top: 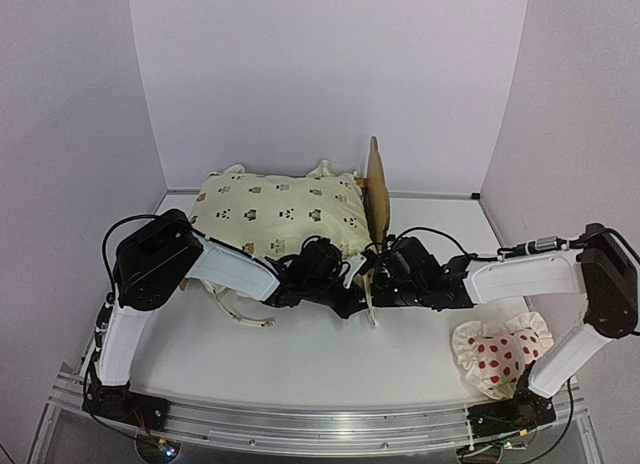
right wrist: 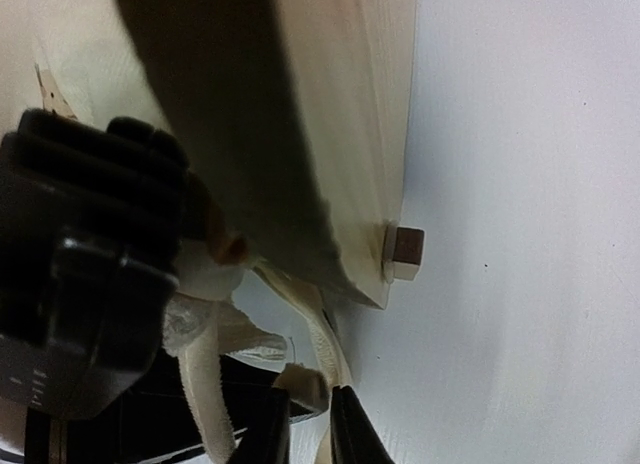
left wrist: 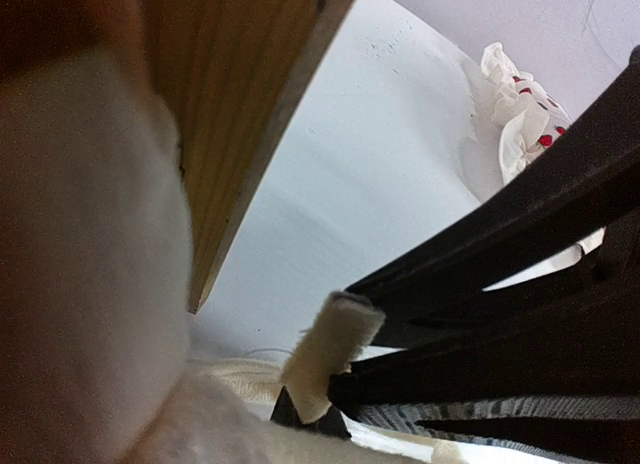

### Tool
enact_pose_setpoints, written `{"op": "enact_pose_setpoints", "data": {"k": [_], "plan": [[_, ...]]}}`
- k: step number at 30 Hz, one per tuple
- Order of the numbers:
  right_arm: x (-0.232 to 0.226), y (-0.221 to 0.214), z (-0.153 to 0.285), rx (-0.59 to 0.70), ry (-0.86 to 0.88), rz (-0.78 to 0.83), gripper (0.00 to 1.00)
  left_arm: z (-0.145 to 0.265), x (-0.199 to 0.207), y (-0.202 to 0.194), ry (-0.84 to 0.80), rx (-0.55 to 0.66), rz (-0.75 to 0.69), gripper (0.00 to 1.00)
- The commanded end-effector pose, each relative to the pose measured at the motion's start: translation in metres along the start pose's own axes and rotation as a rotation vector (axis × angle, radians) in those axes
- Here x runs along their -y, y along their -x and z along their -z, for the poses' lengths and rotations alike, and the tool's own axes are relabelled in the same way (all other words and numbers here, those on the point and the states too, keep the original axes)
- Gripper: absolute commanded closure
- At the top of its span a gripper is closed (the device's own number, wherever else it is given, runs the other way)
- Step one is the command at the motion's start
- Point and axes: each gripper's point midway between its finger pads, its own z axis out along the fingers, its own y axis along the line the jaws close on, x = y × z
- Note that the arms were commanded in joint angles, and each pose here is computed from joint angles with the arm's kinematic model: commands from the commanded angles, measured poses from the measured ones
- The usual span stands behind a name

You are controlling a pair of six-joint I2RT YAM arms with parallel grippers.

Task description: Set up the pet bed

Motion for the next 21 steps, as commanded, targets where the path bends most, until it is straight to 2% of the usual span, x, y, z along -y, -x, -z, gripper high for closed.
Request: {"op": "enact_pose_setpoints", "data": {"k": [1,4,11,13,17,21], "plan": [[-0.007,0.016,-0.003,0.037,0.005,-0.019,0.88,0.002,0.006,0.010,-0.026,0.025,-0.036,1.00],[-0.006,0.017,-0.004,0.043,0.003,-0.013,0.99,0.003,0.006,0.010,-0.025,0.024,-0.037,1.00],[-0.005,0.017,0.000,0.052,0.012,0.007,1.00,0.007,0.007,0.011,-0.025,0.024,-0.037,0.99],[-0.003,0.017,0.003,0.058,0.011,0.014,1.00,0.009,0.009,0.011,-0.026,0.022,-0.036,0.95],[0.003,0.017,0.011,0.073,0.005,0.024,1.00,0.013,0.011,0.012,-0.027,0.014,-0.030,0.79],[0.010,0.015,0.019,0.085,-0.001,0.028,1.00,0.017,0.012,0.013,-0.021,0.016,-0.026,0.74]]}}
